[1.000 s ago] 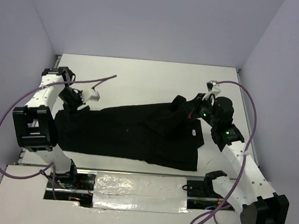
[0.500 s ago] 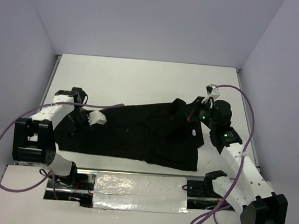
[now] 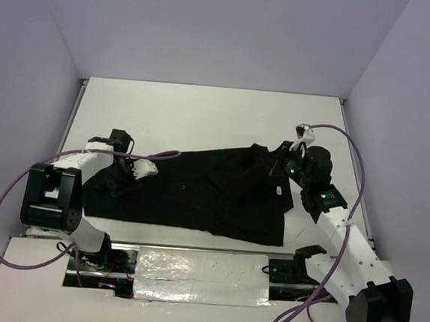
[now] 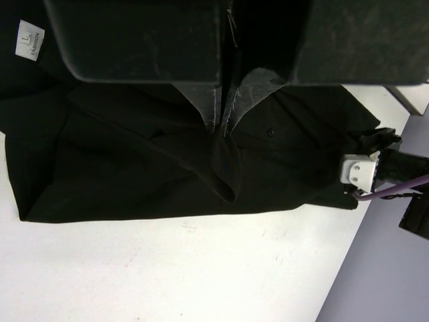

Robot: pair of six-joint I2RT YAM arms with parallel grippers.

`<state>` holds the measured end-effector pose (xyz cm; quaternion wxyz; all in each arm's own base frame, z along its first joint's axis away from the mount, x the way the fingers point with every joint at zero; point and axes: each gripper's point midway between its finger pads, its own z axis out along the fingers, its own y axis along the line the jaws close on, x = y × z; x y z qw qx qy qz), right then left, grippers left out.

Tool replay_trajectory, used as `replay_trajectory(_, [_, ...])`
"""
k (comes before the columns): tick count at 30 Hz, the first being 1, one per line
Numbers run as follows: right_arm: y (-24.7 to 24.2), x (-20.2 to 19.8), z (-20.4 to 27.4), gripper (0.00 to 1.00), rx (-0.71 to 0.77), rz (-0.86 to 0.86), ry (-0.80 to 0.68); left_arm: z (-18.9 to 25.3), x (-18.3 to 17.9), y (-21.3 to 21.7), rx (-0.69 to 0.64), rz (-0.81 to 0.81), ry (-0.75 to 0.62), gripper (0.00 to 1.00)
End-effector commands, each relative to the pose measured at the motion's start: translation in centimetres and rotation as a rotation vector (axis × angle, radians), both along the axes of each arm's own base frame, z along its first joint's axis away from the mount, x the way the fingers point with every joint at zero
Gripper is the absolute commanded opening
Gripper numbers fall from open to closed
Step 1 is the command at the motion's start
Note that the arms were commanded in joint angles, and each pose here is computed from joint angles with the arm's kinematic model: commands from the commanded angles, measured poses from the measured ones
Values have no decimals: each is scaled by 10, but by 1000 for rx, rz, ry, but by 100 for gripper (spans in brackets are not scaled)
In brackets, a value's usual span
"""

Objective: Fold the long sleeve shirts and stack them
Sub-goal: Fold the shirt

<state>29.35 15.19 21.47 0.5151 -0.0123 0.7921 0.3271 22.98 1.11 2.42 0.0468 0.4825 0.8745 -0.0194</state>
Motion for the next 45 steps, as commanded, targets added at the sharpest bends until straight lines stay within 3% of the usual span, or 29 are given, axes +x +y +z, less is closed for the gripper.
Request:
replay_trajectory(1, [3, 1, 17, 0, 8, 12, -63, -3, 3, 2, 10, 23, -11, 67])
replay_trajectory(3, [3, 1, 17, 0, 13, 14, -63, 0, 12, 3, 18, 47, -38, 63])
replay_trajectory(4, [3, 2, 17, 0, 13, 14, -63, 4, 18, 2, 14, 60, -55, 54])
replay_trajectory(6, [4, 2, 17, 0, 10, 19, -59, 8, 23, 0, 2, 62, -68, 47])
replay_trajectory(10, [4, 3, 16, 0, -6, 23, -59, 12, 26, 2, 10, 46, -76, 46])
replay_trajectory(15, [4, 4, 15, 0, -8, 22, -59, 2, 20, 8, 36, 46, -55, 38])
replay_trajectory(17, [3, 4, 16, 0, -9, 22, -61, -1, 12, 3, 9, 46, -20, 43])
replay_trajectory(18, [3, 4, 14, 0, -14, 21, -55, -1, 8, -1, -14, 39, 3, 59])
replay_trajectory(19, [3, 4, 15, 0, -15, 20, -57, -1, 2, -5, -38, 19, 24, 65])
replay_trajectory(24, [2, 4, 17, 0, -17, 16, -65, -7, 9, -1, -13, 37, -17, 68])
replay_trajectory(26, [2, 4, 19, 0, -15, 18, -67, -12, 13, 2, 8, 57, -23, 62])
replay_trajectory(27, [2, 2, 17, 0, -20, 21, -56, -11, 18, 5, 19, 75, -40, 52])
replay_trajectory(29, [2, 1, 17, 0, -22, 20, -53, -8, 21, 2, 3, 74, -54, 40])
replay_trajectory(33, [1, 0, 15, 0, -27, 20, -49, -5, 21, 1, -1, 66, -56, 38])
replay_trajectory(41, [3, 1, 14, 0, -26, 30, -41, 3, 22, 9, 23, 74, -64, 23])
replay_trajectory(45, [1, 2, 15, 0, -35, 20, -46, 12, 29, 15, 35, 87, -86, 27])
